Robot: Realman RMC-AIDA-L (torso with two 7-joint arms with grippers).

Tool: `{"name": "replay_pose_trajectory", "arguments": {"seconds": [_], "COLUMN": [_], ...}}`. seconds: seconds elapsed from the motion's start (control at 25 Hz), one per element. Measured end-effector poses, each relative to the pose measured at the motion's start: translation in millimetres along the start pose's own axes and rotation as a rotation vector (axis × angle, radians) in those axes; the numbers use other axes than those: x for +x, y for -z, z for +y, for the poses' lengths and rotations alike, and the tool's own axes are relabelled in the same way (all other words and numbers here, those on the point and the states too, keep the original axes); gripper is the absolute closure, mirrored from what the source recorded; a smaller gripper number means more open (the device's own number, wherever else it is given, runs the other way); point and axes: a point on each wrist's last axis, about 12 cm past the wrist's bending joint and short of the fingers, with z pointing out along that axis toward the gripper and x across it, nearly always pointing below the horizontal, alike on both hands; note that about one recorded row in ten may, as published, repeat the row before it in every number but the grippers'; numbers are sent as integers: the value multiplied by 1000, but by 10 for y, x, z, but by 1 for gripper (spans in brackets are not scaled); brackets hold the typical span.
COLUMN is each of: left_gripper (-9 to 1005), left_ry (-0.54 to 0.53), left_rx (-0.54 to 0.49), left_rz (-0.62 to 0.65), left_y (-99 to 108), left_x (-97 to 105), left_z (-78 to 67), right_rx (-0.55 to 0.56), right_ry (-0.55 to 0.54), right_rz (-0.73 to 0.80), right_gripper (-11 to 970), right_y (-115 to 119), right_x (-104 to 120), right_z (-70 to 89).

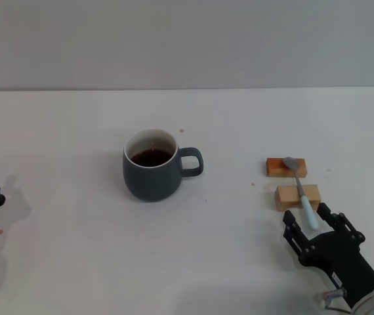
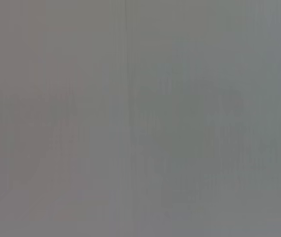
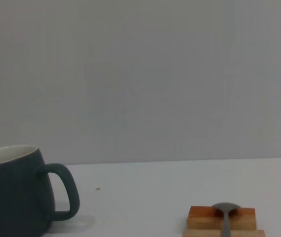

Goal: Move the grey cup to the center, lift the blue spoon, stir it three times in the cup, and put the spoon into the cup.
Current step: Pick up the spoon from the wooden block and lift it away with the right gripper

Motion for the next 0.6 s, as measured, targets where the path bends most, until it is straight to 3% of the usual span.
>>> {"name": "replay_pose_trajectory", "arguments": {"seconds": [0.6], "left_gripper": [998], "left_ry": [-1], "left_rx": [0], "left_rz": [2], "left_y": [6], "left_x": [4], "left_z": [1], "right_rx": [-1], "right_ry": [-6], "right_rz": [-1], "right_gripper": [359], "right_y": [21], "right_x": [3], "right_z": [10]}}
